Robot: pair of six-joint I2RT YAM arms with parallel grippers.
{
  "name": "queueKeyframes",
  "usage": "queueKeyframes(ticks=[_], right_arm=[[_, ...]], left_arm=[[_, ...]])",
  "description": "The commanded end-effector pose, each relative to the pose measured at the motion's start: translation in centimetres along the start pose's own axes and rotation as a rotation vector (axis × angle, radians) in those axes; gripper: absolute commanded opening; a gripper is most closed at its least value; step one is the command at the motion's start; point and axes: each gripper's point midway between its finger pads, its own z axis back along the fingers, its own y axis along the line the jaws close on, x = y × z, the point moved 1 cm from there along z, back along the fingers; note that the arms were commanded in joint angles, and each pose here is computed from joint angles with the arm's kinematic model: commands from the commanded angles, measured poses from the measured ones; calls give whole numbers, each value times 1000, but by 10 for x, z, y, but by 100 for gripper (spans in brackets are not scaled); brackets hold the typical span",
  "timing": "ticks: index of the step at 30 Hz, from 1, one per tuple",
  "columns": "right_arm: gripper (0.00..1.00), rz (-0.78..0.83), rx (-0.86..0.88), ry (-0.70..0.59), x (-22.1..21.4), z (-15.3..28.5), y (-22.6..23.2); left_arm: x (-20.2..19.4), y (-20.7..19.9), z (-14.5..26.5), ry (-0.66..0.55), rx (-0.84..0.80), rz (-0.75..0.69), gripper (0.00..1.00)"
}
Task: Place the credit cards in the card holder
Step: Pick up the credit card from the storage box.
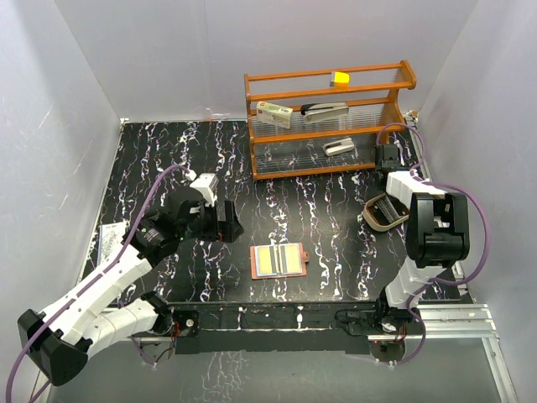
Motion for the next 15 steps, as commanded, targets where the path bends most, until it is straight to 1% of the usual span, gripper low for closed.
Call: queueKeyframes(ticks=[1, 5, 8, 15], right_arm=[[31, -50, -37, -53, 18, 0, -12], [28, -61, -42, -61, 21, 3, -16], [24, -68, -43, -73, 24, 6, -19], [18, -73, -20, -86, 29, 7, -18]], left_arm=[[1, 5, 4, -31, 19, -16, 99], [0, 6, 3, -34, 18, -12, 99], [-1, 6, 2, -29, 18, -11, 99], [-3, 6, 2, -30, 13, -6, 99]])
